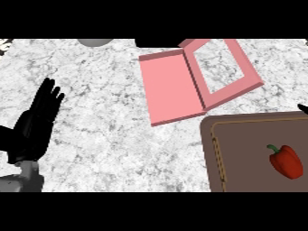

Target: Pick the bell pepper from the tray and place it in the cardboard box

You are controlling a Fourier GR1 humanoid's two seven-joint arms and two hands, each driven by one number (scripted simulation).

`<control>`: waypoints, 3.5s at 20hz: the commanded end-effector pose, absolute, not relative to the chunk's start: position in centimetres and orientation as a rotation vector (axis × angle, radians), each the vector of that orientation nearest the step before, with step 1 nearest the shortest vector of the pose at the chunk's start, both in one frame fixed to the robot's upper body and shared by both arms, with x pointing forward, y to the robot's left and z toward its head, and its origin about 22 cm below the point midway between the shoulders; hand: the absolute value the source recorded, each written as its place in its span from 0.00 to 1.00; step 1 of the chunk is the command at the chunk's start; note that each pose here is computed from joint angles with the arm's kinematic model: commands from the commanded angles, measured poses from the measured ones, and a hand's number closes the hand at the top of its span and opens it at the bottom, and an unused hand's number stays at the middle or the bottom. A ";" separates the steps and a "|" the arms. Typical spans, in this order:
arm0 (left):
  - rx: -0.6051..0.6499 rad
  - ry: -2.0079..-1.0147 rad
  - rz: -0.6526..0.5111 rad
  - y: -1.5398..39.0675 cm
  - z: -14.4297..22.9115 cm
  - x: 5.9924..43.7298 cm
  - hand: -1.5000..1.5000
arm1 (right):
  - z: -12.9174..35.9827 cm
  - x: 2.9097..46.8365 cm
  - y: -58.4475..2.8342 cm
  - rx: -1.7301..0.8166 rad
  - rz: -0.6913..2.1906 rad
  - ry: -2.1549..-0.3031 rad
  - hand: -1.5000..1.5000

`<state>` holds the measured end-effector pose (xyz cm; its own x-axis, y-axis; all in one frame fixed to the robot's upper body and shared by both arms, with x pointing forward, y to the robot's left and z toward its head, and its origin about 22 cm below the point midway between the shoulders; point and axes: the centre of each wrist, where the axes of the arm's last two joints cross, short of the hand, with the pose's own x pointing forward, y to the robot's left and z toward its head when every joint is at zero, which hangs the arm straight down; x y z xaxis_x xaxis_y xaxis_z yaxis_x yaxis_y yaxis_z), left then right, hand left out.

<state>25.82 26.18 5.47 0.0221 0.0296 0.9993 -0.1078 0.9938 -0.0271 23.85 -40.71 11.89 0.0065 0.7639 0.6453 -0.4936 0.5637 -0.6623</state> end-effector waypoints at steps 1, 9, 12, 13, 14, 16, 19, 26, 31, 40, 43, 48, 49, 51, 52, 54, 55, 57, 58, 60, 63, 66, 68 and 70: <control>0.066 -1.549 0.128 28.5 6.7 25.4 0.50 | 10.8 22.9 -39.8 -0.285 1.015 -1.189 0.00; 0.054 -1.550 0.119 24.1 6.9 27.3 0.50 | 9.2 23.4 -39.7 -0.332 1.042 -1.167 0.00; 0.056 -1.547 0.115 27.4 3.1 26.7 0.50 | 7.8 24.9 -38.9 -0.336 1.026 -1.177 0.00; 0.070 -1.544 0.099 27.4 5.3 26.0 0.50 | 8.1 24.3 -39.3 -0.330 1.036 -1.164 0.00; 0.070 -1.546 0.106 25.5 5.6 27.5 0.50 | 10.2 23.8 -39.0 -0.318 1.030 -1.170 0.00; 0.072 -1.546 0.117 25.6 6.5 25.8 0.50 | 7.4 23.3 -38.2 -0.311 1.051 -1.161 0.00; 0.048 -1.545 0.120 24.5 5.9 24.9 0.50 | 8.3 22.9 -39.6 -0.295 1.063 -1.169 0.00; 0.073 -1.549 0.108 27.0 6.6 26.5 0.50 | 8.6 25.1 -39.4 -0.311 1.062 -1.145 0.00; 0.057 -1.558 0.110 24.8 6.2 27.1 0.50 | 6.3 23.0 -38.7 -0.303 1.075 -1.118 0.00; 0.085 -1.544 0.104 27.5 5.7 25.1 0.50 | 5.2 23.9 -36.2 -0.321 1.077 -1.142 0.00; 0.082 -1.541 0.105 26.2 6.2 25.5 0.50 | 2.5 23.1 -37.2 -0.322 1.133 -1.202 1.00; 0.098 -1.561 0.119 26.8 6.1 27.2 0.50 | 4.5 22.8 -35.7 -0.408 1.189 -1.266 1.00; 0.058 -1.548 0.120 25.6 6.5 26.9 0.50 | 5.0 23.0 -36.6 -0.424 1.188 -1.264 1.00; 0.069 -1.541 0.117 24.0 5.7 26.9 0.50 | 4.7 24.6 -37.5 -0.435 1.158 -1.301 1.00; 0.069 -1.551 0.116 26.6 6.1 24.2 0.50 | 6.0 24.0 -37.6 -0.480 1.155 -1.318 1.00; 0.075 -1.530 0.107 26.6 4.9 26.2 0.50 | 5.2 25.1 -28.2 -0.523 1.150 -1.384 1.00; 0.044 -1.545 0.106 25.3 6.2 26.8 0.50 | 5.6 25.4 -24.2 -0.550 1.159 -1.404 1.00; 0.023 -1.570 0.048 24.5 6.4 27.2 0.50 | 6.4 27.0 -20.2 -0.570 1.214 -1.429 1.00; 0.017 -1.551 0.035 24.6 6.0 27.0 0.50 | 6.8 27.2 -18.9 -0.578 1.232 -1.442 1.00; -0.021 -1.560 0.007 23.6 6.1 27.2 0.50 | 7.7 27.6 -15.8 -0.615 1.248 -1.462 1.00; -0.041 -1.567 -0.014 22.8 6.3 27.6 0.50 | 9.9 28.0 -11.8 -0.742 1.261 -1.495 1.00; -0.054 -1.565 -0.035 22.3 6.5 27.9 0.50 | 11.2 28.3 -8.5 -0.847 1.294 -1.502 1.00; -0.063 -1.569 -0.047 22.0 6.7 28.0 0.50 | 12.2 28.5 -6.5 -0.931 1.303 -1.492 1.00; -0.087 -1.557 -0.054 21.3 6.5 28.3 0.50 | 13.0 28.3 -4.6 -0.979 1.304 -1.504 1.00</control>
